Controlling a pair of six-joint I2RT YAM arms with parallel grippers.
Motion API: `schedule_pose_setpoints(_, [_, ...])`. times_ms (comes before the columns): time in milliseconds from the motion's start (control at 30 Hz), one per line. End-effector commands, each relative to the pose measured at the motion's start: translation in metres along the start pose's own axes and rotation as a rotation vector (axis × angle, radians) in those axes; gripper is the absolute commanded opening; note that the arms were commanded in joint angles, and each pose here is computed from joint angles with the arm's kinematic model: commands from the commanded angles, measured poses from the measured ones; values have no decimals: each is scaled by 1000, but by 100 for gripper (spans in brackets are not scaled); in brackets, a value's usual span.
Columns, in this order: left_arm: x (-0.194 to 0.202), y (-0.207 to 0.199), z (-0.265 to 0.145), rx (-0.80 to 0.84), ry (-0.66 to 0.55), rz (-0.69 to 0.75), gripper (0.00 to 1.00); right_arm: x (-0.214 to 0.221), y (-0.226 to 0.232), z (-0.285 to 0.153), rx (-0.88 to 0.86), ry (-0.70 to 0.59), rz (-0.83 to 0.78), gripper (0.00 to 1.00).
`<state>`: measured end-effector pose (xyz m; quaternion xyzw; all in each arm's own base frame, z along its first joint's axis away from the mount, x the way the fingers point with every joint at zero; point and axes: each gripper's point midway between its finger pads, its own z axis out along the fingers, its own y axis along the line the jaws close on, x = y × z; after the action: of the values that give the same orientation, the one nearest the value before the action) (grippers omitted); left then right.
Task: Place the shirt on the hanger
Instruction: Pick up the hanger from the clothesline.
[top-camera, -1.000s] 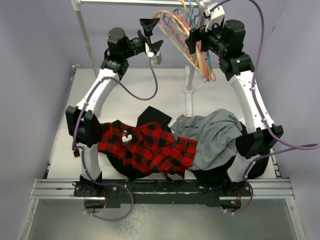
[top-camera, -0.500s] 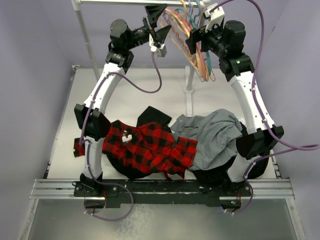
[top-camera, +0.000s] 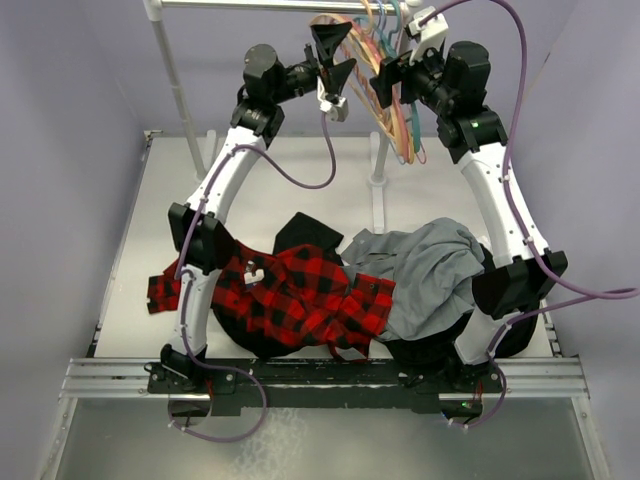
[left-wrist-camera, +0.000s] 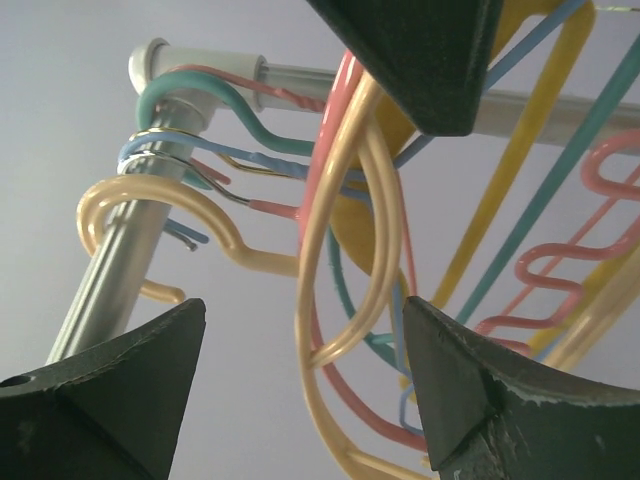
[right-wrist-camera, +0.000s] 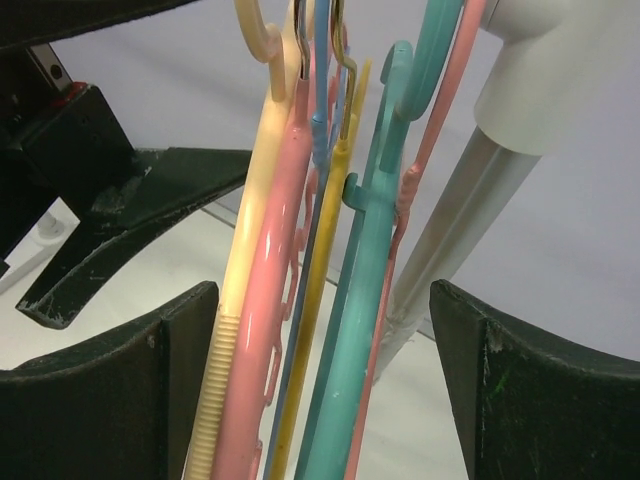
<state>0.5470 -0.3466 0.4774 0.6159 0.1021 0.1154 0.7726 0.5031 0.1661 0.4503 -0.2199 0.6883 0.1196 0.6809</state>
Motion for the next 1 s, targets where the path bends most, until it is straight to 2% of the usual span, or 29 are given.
schedule_pose_setpoints(0, [-10,30,5,-66,-20,127,82,-30,1,-10,-5,-88,-5,87])
schedule_pose_setpoints(167, [-2,23,8,-70,-7,171,79,-27,1,-9,-1,-82,7,82])
schedule_pose_setpoints(267, [-2,24,7,-72,-1,173,78,-34,-2,-21,24,-91,10,75])
schedule_pose_setpoints(333, [-4,26,5,-74,2,164,78,-43,0,-35,34,-116,12,76])
schedule_pose_setpoints(400, [-6,30,3,-74,7,162,79,-56,2,-51,41,-146,15,82])
schedule_pose_setpoints(533, [-9,37,-1,-75,16,157,79,-84,11,-84,85,-200,6,84])
schedule_pose_setpoints(600, [-10,38,-2,-73,23,155,79,-99,19,-101,107,-230,-9,84])
schedule_pose_setpoints(667, [-10,40,-4,-72,30,156,79,-116,40,-114,83,-259,-17,77])
schedule_pose_setpoints(800, [-12,43,-8,-78,44,154,79,-125,80,-103,-23,-227,4,63])
schedule_pose_setpoints(967, [-16,53,-14,-90,55,153,80,-117,85,-72,-31,-188,45,61])
